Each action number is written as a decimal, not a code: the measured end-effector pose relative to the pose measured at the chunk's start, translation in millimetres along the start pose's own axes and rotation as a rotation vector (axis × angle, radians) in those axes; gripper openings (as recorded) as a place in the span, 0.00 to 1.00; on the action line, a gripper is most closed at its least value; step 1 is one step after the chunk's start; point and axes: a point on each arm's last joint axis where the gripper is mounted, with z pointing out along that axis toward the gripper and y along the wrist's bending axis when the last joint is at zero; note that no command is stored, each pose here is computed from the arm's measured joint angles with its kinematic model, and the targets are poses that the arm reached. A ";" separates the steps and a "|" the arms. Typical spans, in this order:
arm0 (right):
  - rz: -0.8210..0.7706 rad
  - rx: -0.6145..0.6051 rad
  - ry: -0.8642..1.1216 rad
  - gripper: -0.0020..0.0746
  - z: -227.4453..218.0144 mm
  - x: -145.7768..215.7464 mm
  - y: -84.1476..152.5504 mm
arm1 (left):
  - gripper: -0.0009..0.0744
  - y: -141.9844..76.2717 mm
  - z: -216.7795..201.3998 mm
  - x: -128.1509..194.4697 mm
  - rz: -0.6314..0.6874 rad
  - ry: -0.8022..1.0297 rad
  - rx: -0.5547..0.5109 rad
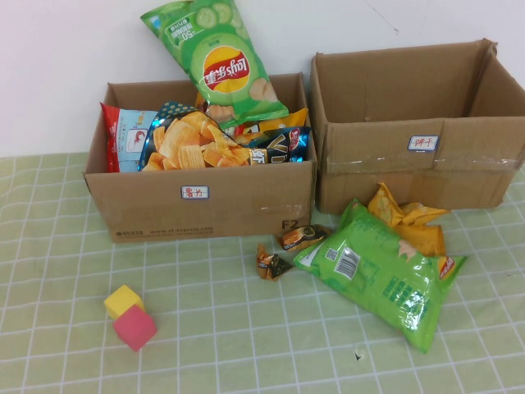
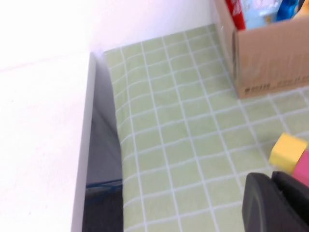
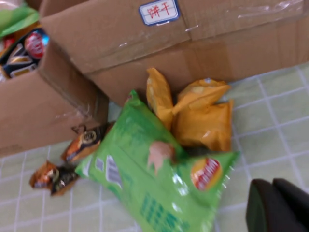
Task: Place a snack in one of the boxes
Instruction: Pick up the biscuit, then place the biscuit in the biscuit box
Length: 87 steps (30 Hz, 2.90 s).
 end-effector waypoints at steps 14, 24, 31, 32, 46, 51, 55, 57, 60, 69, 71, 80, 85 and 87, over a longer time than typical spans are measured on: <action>0.356 0.029 0.237 0.09 146.4 -34.2 -0.6 | 0.01 -6.4 13.9 77.5 0.005 0.142 0.012; 0.473 0.022 0.309 0.47 205.1 -28.5 -6.0 | 0.01 -9.4 18.2 76.2 0.009 0.081 0.032; 0.595 0.038 0.324 0.49 241.8 -19.9 -14.0 | 0.01 -9.9 18.3 74.1 0.008 0.059 0.038; 0.610 0.041 0.332 0.49 247.0 -16.8 -15.6 | 0.01 -10.0 19.0 75.0 0.012 0.060 0.036; 0.658 -0.019 0.402 0.24 265.8 -9.1 -12.7 | 0.01 -9.6 21.4 77.1 0.026 0.052 0.025; 0.551 -0.066 0.416 0.23 252.5 -20.8 -3.5 | 0.01 -9.6 21.4 77.1 0.024 0.052 0.025; 0.443 -0.130 0.417 0.23 231.2 -38.8 10.1 | 0.01 -9.5 21.4 77.1 0.022 0.052 0.024; 0.383 -0.171 0.426 0.23 217.5 -48.0 18.3 | 0.01 -9.5 21.4 77.1 0.022 0.052 0.024; 0.330 -0.234 0.434 0.23 196.6 -60.7 30.9 | 0.01 -9.5 21.4 77.1 0.022 0.052 0.024; 0.325 -0.426 0.012 0.23 137.7 -136.0 64.9 | 0.01 -9.5 21.4 77.0 0.022 0.052 0.024; 0.294 -0.396 -0.077 0.23 139.0 -149.9 63.9 | 0.01 -9.6 21.4 76.9 0.022 0.050 0.025; 0.228 -0.359 -0.095 0.65 197.1 -155.8 54.4 | 0.01 -9.7 21.5 76.5 0.022 0.046 0.026; 0.089 -0.441 -0.015 0.69 195.5 -146.7 62.3 | 0.01 -9.7 21.5 76.5 0.022 0.046 0.026; -0.046 -0.485 0.041 0.70 188.4 -142.4 67.9 | 0.01 -9.7 21.5 76.5 0.022 0.046 0.026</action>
